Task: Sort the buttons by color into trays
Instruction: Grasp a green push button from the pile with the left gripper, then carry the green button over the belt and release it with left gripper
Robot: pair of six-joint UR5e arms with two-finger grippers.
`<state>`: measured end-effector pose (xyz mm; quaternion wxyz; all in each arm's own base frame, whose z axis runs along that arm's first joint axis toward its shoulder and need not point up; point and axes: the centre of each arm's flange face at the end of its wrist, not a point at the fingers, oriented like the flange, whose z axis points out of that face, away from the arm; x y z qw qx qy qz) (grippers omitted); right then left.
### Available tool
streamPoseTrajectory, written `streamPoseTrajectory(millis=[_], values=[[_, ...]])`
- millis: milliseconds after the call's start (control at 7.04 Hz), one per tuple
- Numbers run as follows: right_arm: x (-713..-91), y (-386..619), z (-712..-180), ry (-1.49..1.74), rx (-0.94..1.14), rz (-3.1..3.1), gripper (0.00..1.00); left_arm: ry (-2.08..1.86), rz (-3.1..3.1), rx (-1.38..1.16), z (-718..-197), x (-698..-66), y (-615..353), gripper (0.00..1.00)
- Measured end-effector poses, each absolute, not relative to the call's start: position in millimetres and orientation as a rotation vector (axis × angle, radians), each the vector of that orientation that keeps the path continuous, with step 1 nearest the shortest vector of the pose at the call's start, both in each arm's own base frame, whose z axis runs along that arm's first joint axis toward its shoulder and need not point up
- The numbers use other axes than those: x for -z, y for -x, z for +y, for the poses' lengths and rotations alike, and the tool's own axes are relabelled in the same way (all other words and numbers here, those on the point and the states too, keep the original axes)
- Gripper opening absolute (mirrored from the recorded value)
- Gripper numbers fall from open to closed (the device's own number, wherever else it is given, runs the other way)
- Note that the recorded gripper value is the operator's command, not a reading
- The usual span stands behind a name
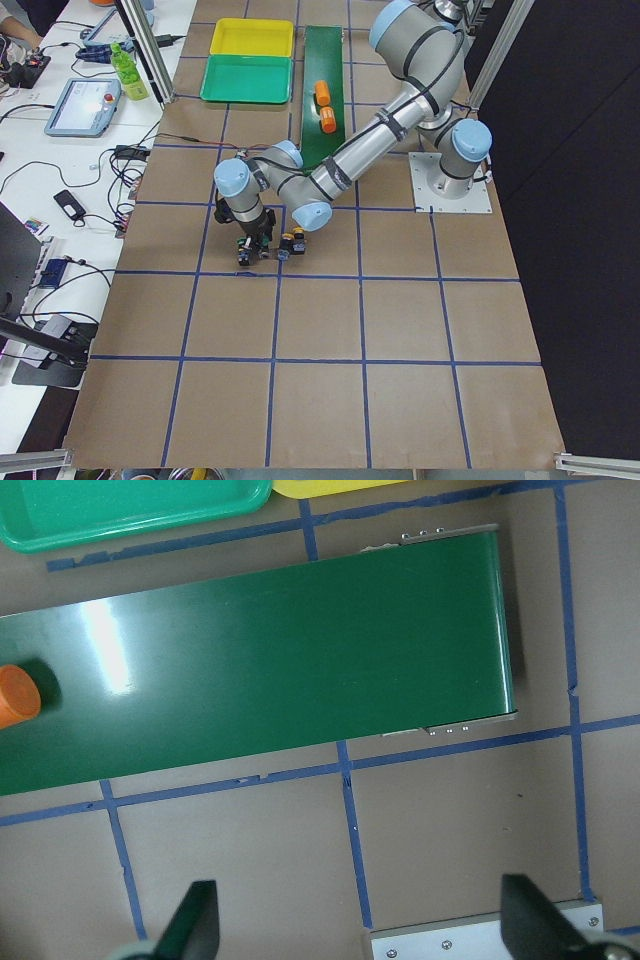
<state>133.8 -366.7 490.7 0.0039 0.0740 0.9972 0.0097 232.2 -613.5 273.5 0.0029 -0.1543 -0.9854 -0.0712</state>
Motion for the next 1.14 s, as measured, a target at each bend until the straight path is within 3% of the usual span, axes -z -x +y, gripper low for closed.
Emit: streamPoseTrajectory(millis=[426, 1136], values=[[-489, -134, -367, -0.231, -0.042, 3.115, 1.0, 0.141, -3.038, 0.257, -563, -350, -94, 0.0], [-488, -132, -368, -0.238, -0.052, 3.113, 1.0, -0.127, -3.062, 0.202, -479, -333, 58, 0.0]])
